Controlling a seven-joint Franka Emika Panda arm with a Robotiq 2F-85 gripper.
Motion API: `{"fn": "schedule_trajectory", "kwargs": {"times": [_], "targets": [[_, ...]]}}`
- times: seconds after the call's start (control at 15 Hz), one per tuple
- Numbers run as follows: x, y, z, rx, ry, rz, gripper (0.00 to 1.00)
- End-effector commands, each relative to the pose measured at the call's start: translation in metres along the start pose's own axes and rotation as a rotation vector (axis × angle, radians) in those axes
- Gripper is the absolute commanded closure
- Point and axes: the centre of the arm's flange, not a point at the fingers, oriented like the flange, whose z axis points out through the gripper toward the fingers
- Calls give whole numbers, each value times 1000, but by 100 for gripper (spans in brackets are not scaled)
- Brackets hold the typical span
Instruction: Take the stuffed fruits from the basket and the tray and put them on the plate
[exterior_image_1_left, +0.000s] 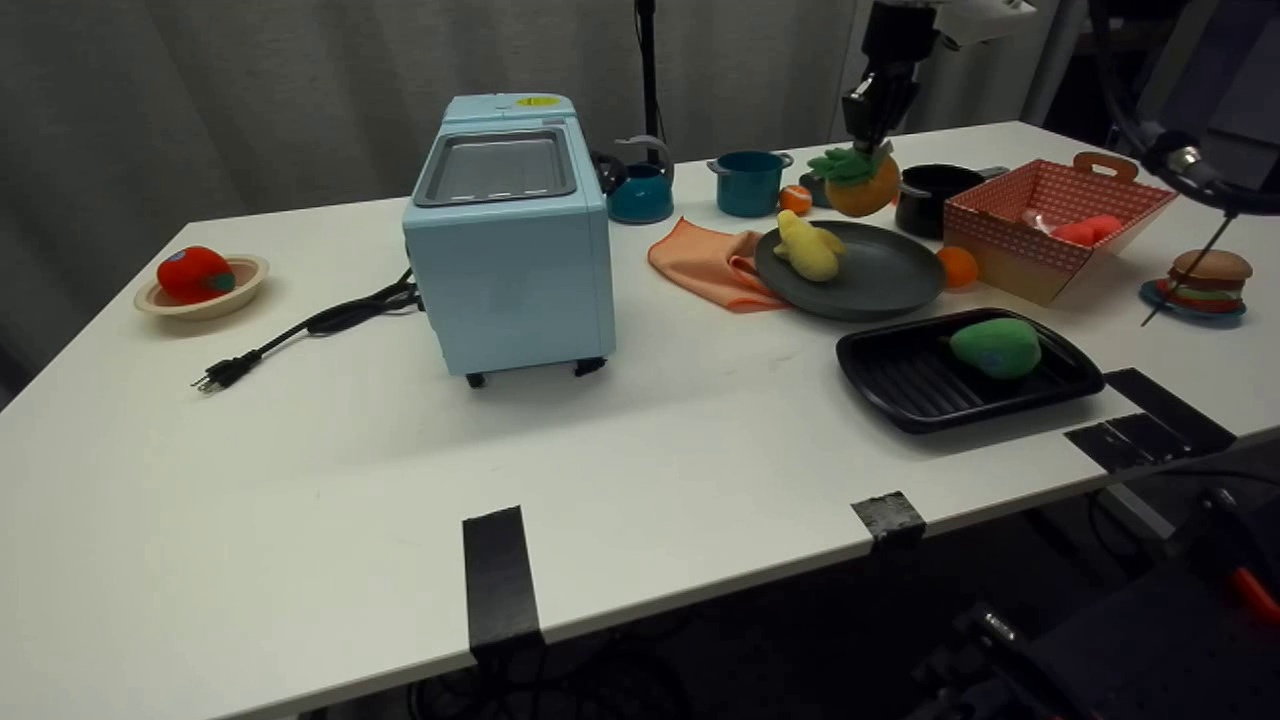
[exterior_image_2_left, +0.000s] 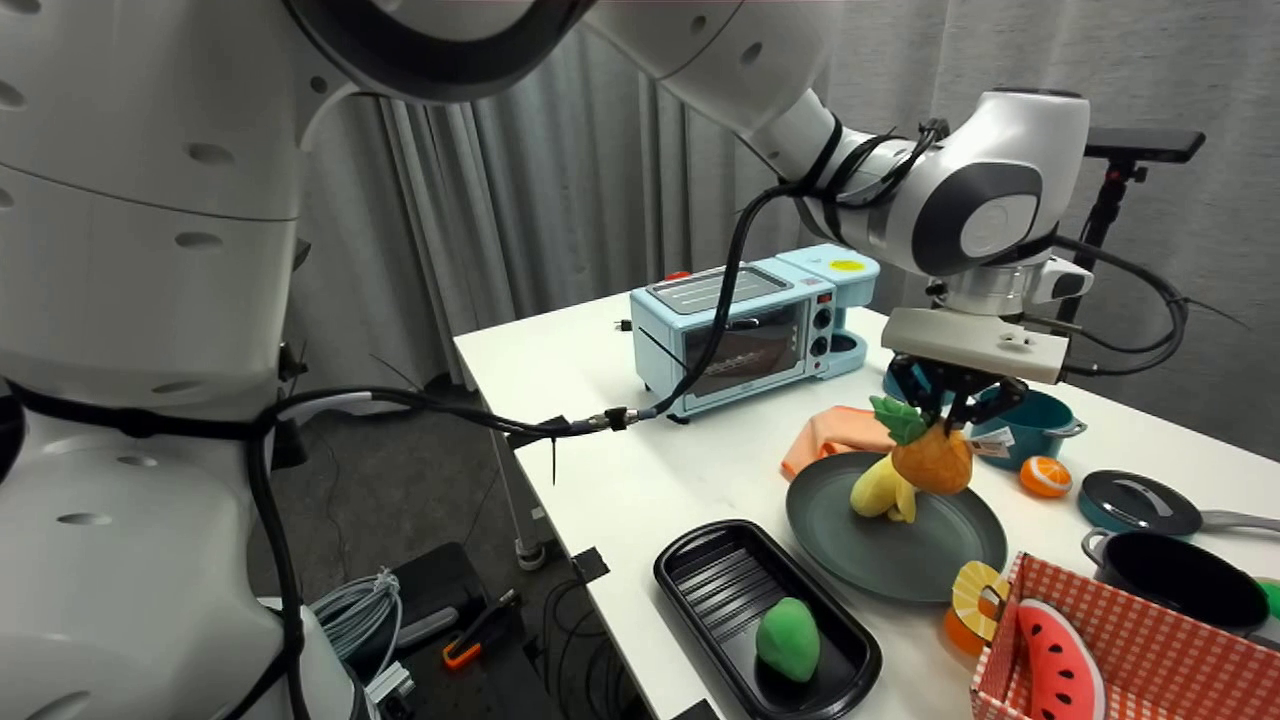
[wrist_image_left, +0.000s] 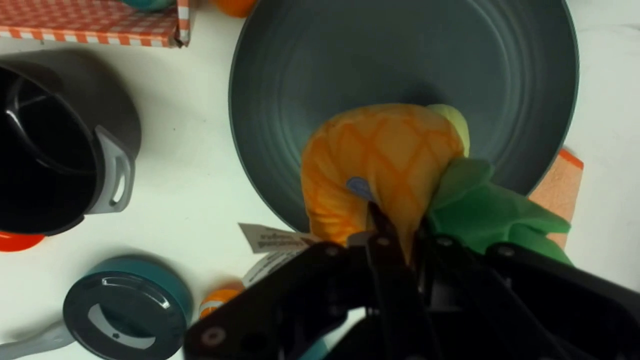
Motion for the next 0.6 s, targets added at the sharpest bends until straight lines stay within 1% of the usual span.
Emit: {"fn": "schedule_trajectory", "kwargs": {"times": [0.0,0.53], "targets": [[-14,-4,-7,2,-7,-23,98],[-18,-5,-3,2,-19,-24,98]]}}
